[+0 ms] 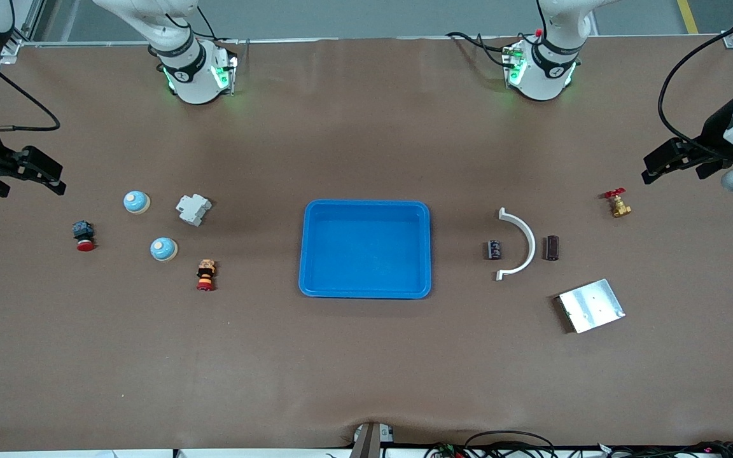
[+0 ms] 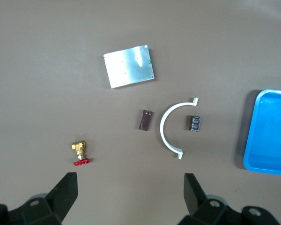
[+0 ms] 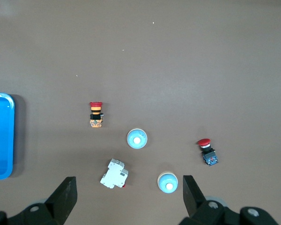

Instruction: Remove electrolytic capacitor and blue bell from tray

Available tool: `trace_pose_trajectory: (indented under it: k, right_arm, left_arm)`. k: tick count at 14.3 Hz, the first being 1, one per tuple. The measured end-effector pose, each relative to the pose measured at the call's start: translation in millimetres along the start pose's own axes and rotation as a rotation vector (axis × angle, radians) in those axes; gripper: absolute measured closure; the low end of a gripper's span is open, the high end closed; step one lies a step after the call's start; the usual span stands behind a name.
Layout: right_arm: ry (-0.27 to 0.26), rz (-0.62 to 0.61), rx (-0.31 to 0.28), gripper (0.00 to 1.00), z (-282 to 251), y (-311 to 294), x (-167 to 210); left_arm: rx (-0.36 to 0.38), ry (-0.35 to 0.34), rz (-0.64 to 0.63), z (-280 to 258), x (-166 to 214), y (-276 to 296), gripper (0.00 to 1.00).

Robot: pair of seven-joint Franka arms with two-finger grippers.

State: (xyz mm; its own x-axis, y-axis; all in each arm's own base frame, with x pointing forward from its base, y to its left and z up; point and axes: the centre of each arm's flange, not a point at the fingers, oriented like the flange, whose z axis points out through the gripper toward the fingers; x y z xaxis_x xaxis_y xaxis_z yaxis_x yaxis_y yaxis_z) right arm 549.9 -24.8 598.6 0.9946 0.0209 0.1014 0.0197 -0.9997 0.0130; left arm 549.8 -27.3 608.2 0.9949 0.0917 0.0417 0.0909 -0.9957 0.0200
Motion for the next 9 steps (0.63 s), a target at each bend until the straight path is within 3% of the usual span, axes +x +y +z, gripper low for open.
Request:
trace_pose_trajectory:
  k: [4, 9]
  right_arm:
    - [-0.003, 0.049, 0.039, 0.00, 2.6, 13.6, -1.7]
    - [-0.047, 0.138, 0.077, 0.00, 24.4, 32.4, -9.2]
  left_arm:
    - [-0.005, 0.010, -0.002, -5.8, 3.5, -1.4, 0.00]
    - [-0.005, 0.009, -0.001, -5.3, 3.6, -0.9, 0.00]
